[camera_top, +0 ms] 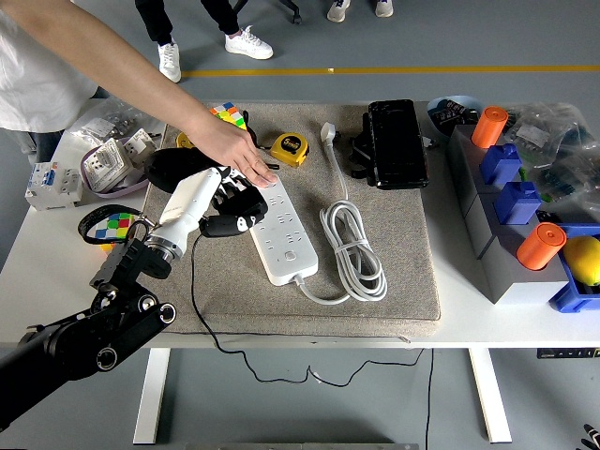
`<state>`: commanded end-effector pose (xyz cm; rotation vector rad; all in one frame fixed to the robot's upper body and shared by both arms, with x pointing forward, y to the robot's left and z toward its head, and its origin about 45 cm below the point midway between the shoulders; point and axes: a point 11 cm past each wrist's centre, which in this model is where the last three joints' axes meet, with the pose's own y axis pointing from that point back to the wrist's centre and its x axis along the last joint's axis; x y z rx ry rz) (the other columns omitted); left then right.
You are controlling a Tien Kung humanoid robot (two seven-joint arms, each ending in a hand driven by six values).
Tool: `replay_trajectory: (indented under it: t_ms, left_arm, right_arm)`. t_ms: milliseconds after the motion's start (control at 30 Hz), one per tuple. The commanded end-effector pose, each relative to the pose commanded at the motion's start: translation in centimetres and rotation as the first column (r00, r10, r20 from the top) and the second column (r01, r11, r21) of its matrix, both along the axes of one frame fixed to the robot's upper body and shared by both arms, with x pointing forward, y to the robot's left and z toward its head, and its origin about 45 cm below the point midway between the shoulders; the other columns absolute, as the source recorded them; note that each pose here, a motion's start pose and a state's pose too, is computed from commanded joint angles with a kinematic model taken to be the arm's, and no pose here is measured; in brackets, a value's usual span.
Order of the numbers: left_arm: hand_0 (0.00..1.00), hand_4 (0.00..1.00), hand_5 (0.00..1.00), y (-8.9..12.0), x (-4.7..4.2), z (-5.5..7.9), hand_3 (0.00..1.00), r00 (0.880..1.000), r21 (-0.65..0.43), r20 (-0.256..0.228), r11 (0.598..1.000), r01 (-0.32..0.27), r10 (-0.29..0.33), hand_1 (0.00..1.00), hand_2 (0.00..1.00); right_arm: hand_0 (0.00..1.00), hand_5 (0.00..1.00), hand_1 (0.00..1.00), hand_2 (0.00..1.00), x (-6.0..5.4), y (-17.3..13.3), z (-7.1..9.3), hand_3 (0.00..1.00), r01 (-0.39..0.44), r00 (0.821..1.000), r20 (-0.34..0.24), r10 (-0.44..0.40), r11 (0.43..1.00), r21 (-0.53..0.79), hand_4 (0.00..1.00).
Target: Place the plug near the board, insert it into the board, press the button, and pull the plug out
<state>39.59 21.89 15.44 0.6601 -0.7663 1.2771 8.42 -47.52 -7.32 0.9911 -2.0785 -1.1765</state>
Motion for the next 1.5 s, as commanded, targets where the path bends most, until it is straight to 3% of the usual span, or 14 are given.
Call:
replay_trajectory:
  t_ms: [200,367,533,567,700,733,767,1133,1167,1500]
  left_arm:
    - [0.283,0.768,0.043,2.5,0.09,-0.4,0.517,0.999,0.032,0.003,0.999,-0.043,0.043,0.339,0.394]
    - [0.294,0.76,0.064,4.1,-0.27,-1.6,0.525,0.997,0.064,-0.029,0.995,-0.071,0.073,0.37,0.418]
    - [0.294,0.76,0.064,4.8,-0.59,-2.6,0.525,0.995,0.07,-0.056,0.994,-0.084,0.088,0.37,0.418]
    - [0.33,0.772,0.081,4.8,-0.63,-2.7,0.548,0.994,0.07,-0.06,0.994,-0.086,0.09,0.452,0.504]
    - [0.33,0.772,0.081,5.2,-0.77,-3.3,0.548,0.991,0.073,-0.084,0.993,-0.097,0.103,0.452,0.504]
    - [0.33,0.772,0.081,5.3,-0.79,-3.4,0.548,0.991,0.073,-0.087,0.992,-0.098,0.104,0.452,0.504]
    - [0.404,0.808,0.125,5.4,-0.81,-3.4,0.565,0.99,0.073,-0.09,0.992,-0.099,0.105,0.506,0.542]
    - [0.463,0.813,0.147,6.0,-1.0,-3.6,0.58,0.989,0.077,-0.095,0.991,-0.107,0.114,0.563,0.574]
    - [0.508,0.942,0.252,6.0,-1.01,-3.6,0.597,0.989,0.077,-0.095,0.991,-0.105,0.112,0.629,0.605]
    - [0.521,0.998,0.262,6.2,-1.19,-3.3,0.614,0.99,0.06,-0.095,0.993,-0.099,0.104,0.648,0.639]
  right_arm:
    - [0.606,0.478,0.659,0.638,-0.2,0.0,-0.1,0.525,0.005,1.0,-0.002,-0.005,1.0,0.002,0.812]
    - [0.607,0.479,0.658,0.636,-0.1,0.2,-0.1,0.526,0.009,1.0,0.002,-0.009,1.0,0.005,0.813]
    - [0.607,0.479,0.658,0.636,0.0,0.2,-0.1,0.526,0.009,1.0,0.005,-0.009,1.0,0.006,0.813]
    - [0.607,0.479,0.659,0.637,0.0,0.2,-0.1,0.526,0.009,1.0,0.005,-0.009,1.0,0.005,0.813]
    - [0.607,0.479,0.659,0.637,0.0,0.2,-0.1,0.526,0.009,1.0,0.006,-0.009,1.0,0.005,0.813]
    - [0.607,0.479,0.659,0.637,0.0,0.2,-0.1,0.526,0.009,1.0,0.006,-0.009,1.0,0.005,0.813]
    - [0.607,0.478,0.659,0.636,0.0,0.2,-0.1,0.526,0.009,1.0,0.005,-0.009,1.0,0.005,0.813]
    - [0.606,0.478,0.659,0.637,-0.1,0.2,-0.1,0.525,0.009,1.0,0.005,-0.009,1.0,0.006,0.813]
    - [0.606,0.478,0.659,0.637,0.0,0.2,-0.1,0.525,0.01,1.0,0.005,-0.01,1.0,0.006,0.813]
    - [0.606,0.479,0.659,0.636,0.0,0.3,-0.1,0.526,0.009,1.0,0.006,-0.009,1.0,0.006,0.814]
